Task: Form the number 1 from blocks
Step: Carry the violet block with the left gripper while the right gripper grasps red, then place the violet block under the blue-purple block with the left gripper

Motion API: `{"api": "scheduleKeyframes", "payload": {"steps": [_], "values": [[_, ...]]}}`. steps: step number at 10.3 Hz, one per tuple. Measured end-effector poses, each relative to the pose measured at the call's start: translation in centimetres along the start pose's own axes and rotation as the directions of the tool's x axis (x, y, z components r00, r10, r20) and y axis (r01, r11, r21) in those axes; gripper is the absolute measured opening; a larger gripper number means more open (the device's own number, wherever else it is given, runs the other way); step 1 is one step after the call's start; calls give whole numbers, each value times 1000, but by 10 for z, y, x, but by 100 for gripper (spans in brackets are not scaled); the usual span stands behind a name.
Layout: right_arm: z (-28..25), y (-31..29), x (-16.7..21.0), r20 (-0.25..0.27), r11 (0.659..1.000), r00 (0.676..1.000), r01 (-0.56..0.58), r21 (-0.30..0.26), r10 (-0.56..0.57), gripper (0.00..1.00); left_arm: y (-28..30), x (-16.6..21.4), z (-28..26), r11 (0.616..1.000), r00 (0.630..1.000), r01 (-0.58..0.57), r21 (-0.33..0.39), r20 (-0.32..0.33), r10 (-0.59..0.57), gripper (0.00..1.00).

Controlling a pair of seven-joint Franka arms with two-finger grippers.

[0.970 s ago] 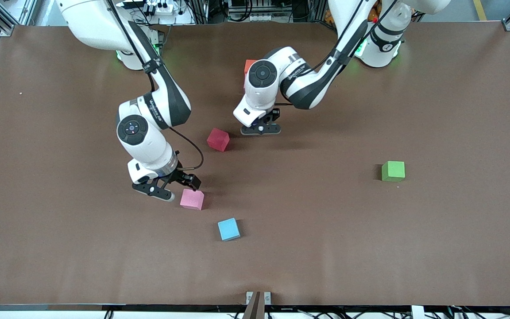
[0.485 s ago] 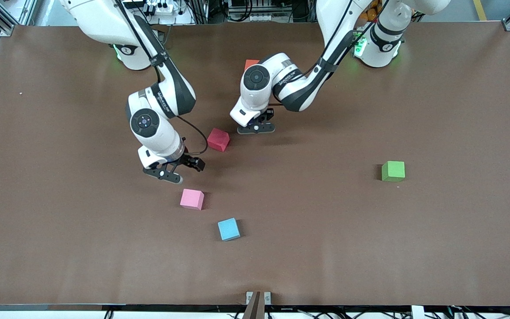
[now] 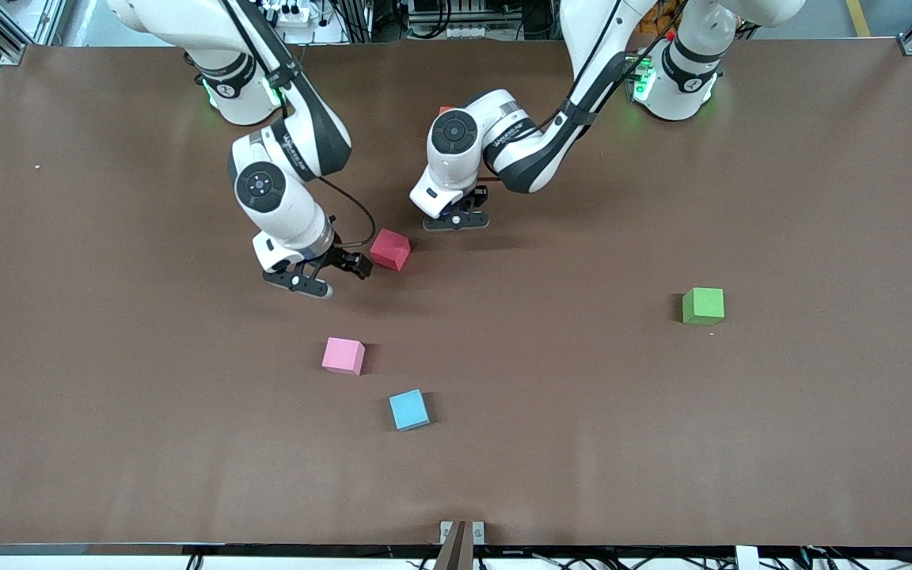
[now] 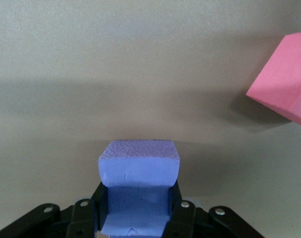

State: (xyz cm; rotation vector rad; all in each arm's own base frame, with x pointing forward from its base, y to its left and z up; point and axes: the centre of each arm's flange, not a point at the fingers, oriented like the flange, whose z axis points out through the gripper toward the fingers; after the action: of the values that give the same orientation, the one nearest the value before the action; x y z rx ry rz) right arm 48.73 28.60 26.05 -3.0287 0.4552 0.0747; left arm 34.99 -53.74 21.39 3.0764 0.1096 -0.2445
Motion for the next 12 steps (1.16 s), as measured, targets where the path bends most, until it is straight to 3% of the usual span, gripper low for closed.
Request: {"api": "scheduleKeyframes", "payload": {"steps": [5,12], "values": [[15,-10,-30,47,1000,999,-5,15,5,98,6,-9,1,1000,1000,-15,-18,-2,15,50],[22,-17,-46,48,1000,999,-7,21,6,98,8,-20,5,997,996,-81,9,-31,82,50]]}}
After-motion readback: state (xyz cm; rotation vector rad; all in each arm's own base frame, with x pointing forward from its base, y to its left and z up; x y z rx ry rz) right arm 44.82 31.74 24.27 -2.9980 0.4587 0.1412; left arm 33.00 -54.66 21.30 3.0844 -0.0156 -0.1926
